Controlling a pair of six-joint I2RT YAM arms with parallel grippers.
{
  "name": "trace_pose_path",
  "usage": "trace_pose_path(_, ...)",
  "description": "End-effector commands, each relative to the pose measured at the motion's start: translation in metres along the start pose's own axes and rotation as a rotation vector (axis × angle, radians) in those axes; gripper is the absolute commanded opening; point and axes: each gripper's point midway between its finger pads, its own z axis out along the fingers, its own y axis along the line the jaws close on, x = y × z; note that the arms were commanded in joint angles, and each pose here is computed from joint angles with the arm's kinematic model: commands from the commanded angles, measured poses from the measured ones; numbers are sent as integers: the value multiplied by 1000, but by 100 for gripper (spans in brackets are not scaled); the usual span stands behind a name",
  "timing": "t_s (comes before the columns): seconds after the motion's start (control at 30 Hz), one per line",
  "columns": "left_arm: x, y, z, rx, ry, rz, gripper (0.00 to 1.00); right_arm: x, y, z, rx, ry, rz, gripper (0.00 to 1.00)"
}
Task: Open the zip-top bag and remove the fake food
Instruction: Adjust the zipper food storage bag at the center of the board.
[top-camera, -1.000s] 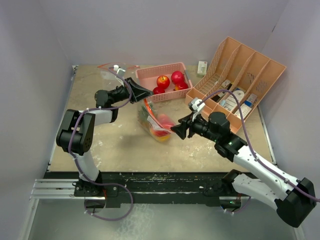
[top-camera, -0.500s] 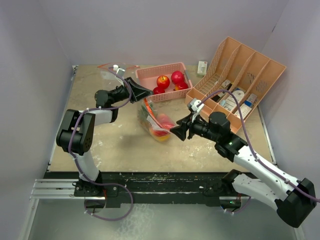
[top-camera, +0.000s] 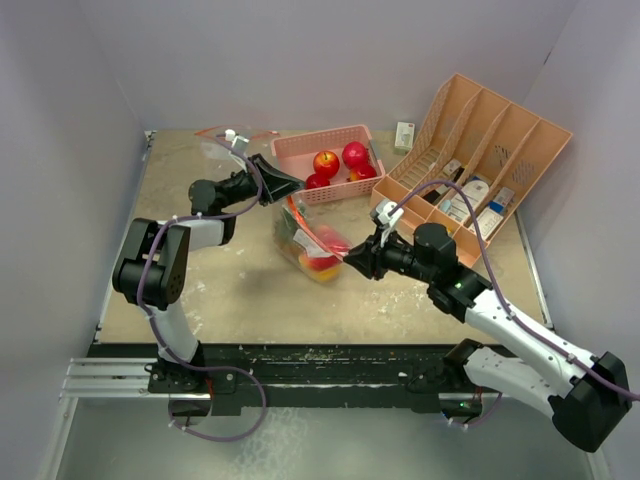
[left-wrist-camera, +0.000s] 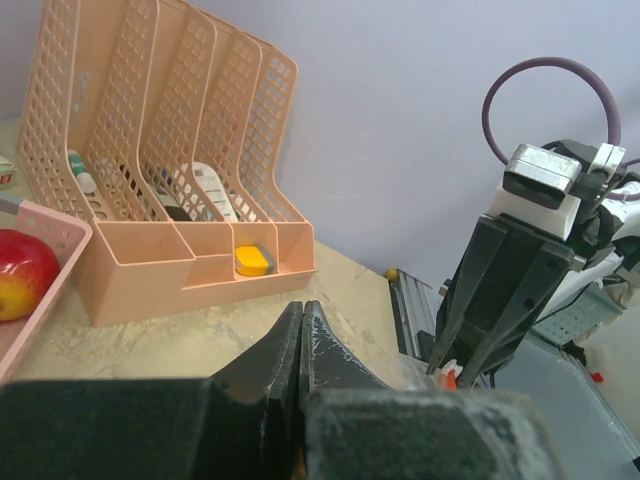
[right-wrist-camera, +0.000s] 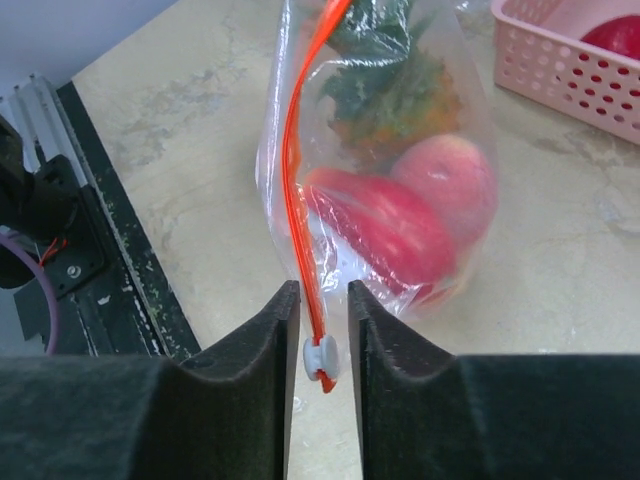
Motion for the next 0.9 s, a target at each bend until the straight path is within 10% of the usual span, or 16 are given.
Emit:
trace_pose_path(0.0, -18, -11, -1, 38, -57, 99, 0, -11, -5, -4, 39, -16, -42, 23)
trace_pose_path(0.23, -23, -12, -2, 31, -75, 99, 0, -23, 6, -6, -11, -46, -41, 0)
trace_pose_path(0.87, -59, -55, -5, 48, -168, 165, 0, -99, -9, -52, 195, -321, -57, 0)
